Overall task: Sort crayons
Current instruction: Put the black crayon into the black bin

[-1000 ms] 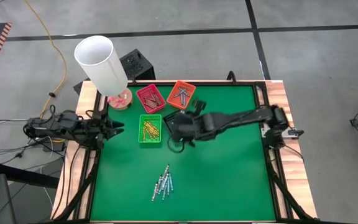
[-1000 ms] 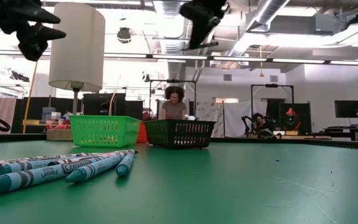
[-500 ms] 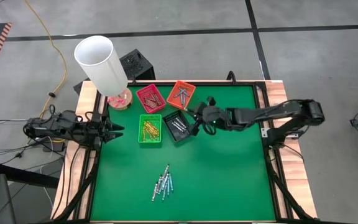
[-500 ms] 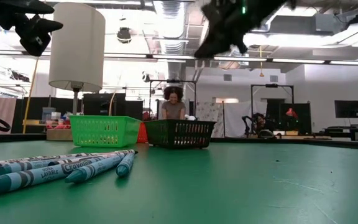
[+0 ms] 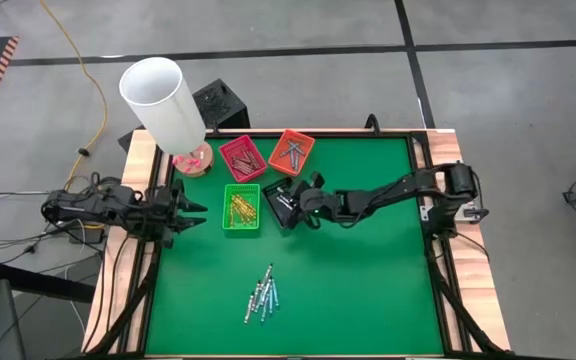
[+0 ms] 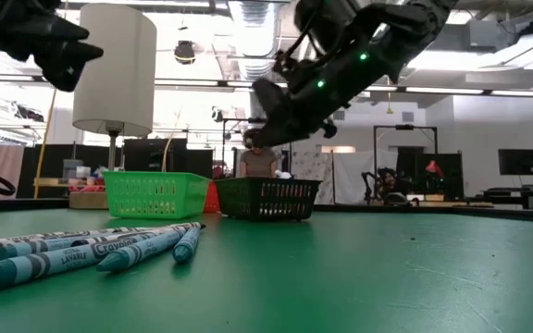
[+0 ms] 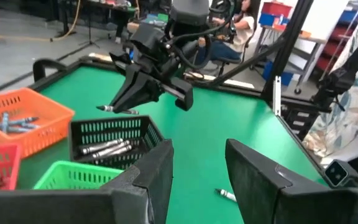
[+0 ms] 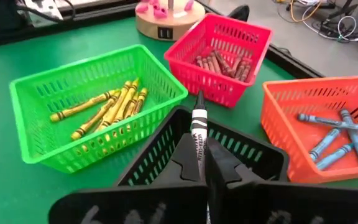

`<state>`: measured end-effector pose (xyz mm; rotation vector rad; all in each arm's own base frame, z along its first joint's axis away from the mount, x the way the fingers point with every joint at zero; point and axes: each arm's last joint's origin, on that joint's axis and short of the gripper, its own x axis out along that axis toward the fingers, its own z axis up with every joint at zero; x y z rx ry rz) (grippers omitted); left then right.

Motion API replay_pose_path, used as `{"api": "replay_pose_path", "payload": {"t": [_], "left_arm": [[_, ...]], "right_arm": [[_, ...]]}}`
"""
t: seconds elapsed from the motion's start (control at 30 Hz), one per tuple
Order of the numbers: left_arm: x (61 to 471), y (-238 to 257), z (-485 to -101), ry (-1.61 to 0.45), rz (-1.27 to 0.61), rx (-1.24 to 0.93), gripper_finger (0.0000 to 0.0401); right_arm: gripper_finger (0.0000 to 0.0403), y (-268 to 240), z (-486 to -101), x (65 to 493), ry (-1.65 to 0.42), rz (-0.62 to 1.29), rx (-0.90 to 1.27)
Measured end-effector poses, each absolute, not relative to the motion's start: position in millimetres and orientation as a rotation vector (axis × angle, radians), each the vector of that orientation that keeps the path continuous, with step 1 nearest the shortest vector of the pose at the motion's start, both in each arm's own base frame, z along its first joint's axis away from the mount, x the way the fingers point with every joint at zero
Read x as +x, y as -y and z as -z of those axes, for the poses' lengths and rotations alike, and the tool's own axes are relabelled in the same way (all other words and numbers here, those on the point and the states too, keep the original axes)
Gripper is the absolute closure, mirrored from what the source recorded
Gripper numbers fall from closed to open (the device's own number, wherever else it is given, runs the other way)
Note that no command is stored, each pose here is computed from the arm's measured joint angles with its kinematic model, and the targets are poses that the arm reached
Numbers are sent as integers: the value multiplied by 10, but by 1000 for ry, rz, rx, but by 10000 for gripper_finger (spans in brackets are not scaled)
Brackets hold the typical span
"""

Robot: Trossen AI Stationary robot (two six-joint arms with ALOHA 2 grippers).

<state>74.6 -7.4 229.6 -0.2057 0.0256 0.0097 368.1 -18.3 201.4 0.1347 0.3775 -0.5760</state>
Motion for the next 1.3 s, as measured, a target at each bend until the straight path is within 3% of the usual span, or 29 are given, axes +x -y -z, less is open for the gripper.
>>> {"api": "replay_pose_path", "payload": {"t": [0.87, 1.3], "left_arm": [[829, 91, -2120, -29, 1, -270, 264], [829, 91, -2119, -30, 0, -272, 264]], "right_arm": [[397, 174, -1851, 3688, -529, 595, 122], [336, 161, -1832, 3679, -551, 573, 141]]}}
